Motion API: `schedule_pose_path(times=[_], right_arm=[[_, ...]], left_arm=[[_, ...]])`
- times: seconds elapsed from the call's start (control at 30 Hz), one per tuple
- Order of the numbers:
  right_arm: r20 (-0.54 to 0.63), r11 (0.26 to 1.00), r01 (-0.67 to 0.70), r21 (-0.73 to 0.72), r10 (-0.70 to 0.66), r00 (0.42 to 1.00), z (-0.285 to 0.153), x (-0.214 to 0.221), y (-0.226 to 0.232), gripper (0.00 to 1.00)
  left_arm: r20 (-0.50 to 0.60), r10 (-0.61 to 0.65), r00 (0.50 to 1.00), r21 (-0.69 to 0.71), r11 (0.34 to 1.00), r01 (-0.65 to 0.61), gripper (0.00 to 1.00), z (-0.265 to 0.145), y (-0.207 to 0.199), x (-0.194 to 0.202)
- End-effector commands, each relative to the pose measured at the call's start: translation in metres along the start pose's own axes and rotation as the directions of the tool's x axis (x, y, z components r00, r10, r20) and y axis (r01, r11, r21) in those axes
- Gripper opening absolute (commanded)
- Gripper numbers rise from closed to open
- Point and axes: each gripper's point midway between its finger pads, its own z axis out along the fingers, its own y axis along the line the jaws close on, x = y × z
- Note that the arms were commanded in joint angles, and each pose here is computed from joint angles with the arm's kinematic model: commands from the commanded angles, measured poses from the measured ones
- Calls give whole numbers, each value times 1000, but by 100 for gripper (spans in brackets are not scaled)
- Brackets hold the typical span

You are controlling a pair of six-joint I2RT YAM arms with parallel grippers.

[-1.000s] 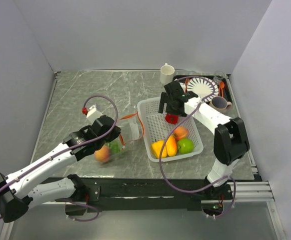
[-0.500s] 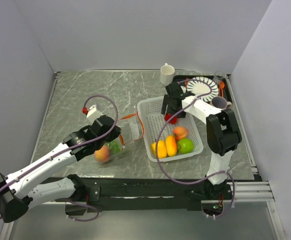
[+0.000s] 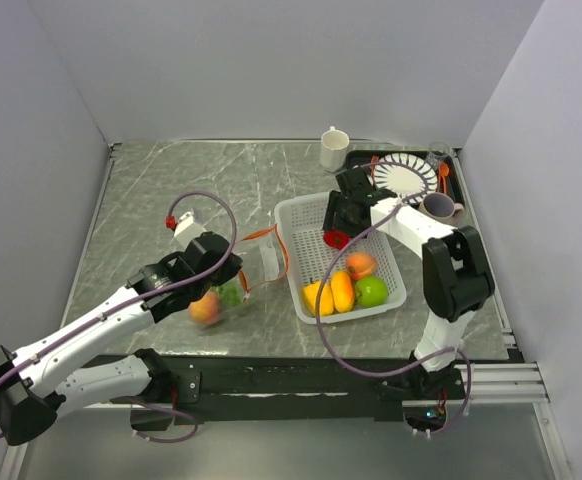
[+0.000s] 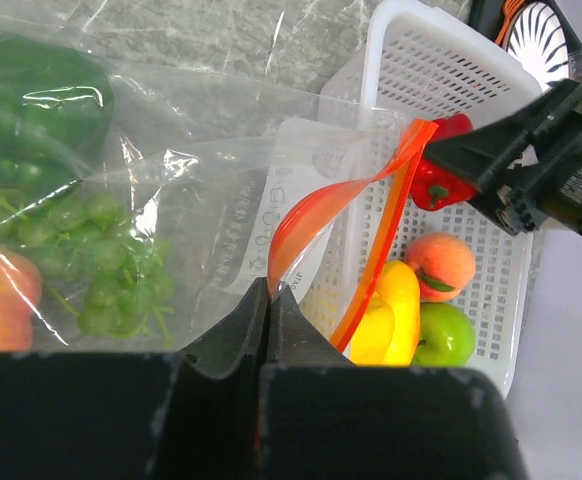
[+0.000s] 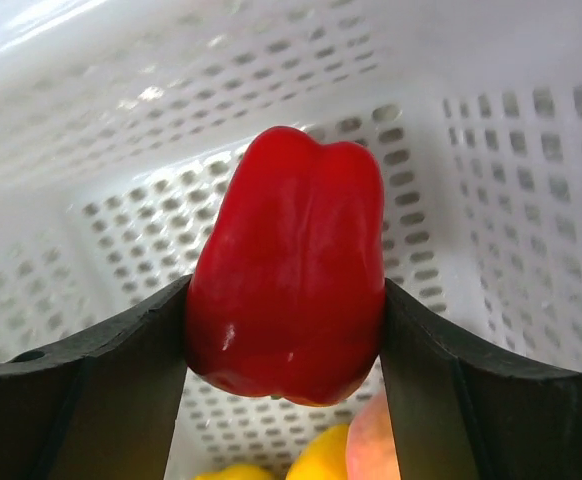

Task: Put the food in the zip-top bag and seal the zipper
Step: Pick up the fake vegetable from the bin, then place the fake vegetable in the zipper food storage bag.

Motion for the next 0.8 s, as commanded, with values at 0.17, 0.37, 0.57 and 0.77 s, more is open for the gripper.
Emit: schedule_pose_path(times=[0.17,0.37,0.57,0.77], right_arm=[[91,968,5,-250,18,996,-76,-14,34,27],[90,946,30,-322,0,996,-105,-2,49,25],[107,925,32,-379,10,994,-137,8,55,24],[139,854,75,-514,-3,990,-179,27,87,25]], left_arm=[[6,8,1000,0,1000,-8,1,-2,-6,-5],[11,-8,1000,32,999,8,1,-7,-7,-7],[0,-6,1000,37,999,6,1,-6,-8,-5],[-10,-8,1000,53,999,9,1,-5,-13,-3]])
